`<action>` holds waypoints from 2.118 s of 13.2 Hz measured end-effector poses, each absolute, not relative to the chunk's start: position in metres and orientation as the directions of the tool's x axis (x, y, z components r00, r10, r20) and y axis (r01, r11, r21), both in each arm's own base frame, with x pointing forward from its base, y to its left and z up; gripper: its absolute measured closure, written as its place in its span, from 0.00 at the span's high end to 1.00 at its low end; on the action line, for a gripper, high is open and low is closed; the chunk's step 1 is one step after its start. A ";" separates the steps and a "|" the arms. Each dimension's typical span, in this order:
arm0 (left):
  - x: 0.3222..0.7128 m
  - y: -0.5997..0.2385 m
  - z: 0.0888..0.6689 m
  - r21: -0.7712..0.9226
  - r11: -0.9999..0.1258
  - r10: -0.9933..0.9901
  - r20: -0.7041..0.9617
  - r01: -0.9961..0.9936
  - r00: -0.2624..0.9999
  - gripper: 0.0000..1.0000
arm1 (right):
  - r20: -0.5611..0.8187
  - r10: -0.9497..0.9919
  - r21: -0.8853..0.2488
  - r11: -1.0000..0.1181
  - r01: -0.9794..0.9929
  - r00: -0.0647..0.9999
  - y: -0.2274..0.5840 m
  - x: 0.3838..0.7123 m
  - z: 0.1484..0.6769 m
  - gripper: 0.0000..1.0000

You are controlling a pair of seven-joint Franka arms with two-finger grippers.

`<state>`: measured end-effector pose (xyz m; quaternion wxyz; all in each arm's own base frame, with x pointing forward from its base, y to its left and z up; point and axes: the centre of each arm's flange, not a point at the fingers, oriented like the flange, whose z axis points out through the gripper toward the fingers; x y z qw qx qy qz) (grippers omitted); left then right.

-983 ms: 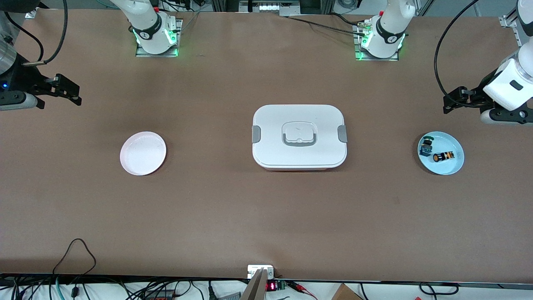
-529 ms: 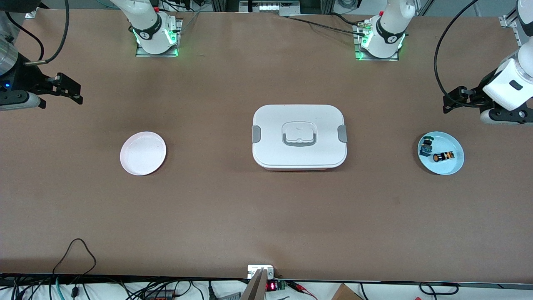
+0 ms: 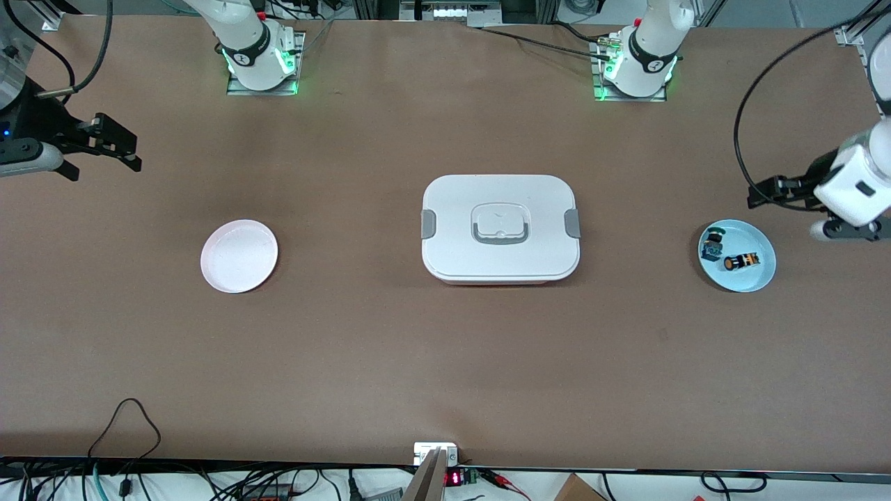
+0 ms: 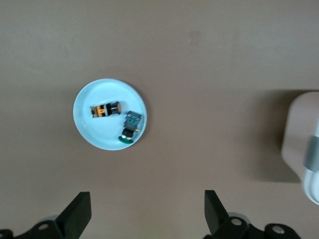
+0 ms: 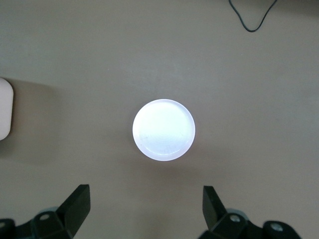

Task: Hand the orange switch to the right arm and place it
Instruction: 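Lower the left gripper over the blue plate onto the orange switch, then close the left gripper on the orange switch and lift it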

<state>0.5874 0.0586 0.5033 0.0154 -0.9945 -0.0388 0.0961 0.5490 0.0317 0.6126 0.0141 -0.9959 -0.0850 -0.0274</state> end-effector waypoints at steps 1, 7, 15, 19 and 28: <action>0.590 0.081 0.484 -0.039 -0.993 0.115 -0.222 0.109 0.968 1.00 | 0.055 0.170 -0.024 -0.985 0.171 0.984 0.033 0.550 0.611 1.00; 0.612 0.166 0.361 -0.044 -0.974 0.227 -0.239 0.223 0.944 1.00 | 0.044 0.163 -0.026 -0.986 0.164 0.986 0.030 0.556 0.602 1.00; 0.582 0.180 0.257 -0.045 -0.983 0.176 -0.001 0.176 0.984 0.99 | 0.051 0.150 -0.025 -0.988 0.152 0.987 0.022 0.555 0.606 1.00; 0.563 0.180 0.211 -0.044 -0.986 0.159 0.010 0.159 0.987 0.98 | 0.050 0.150 -0.025 -0.988 0.152 0.987 0.022 0.556 0.605 1.00; 0.555 0.184 0.185 -0.040 -0.988 0.152 -0.025 0.151 0.988 0.91 | 0.051 0.150 -0.025 -0.988 0.152 0.987 0.022 0.557 0.603 1.00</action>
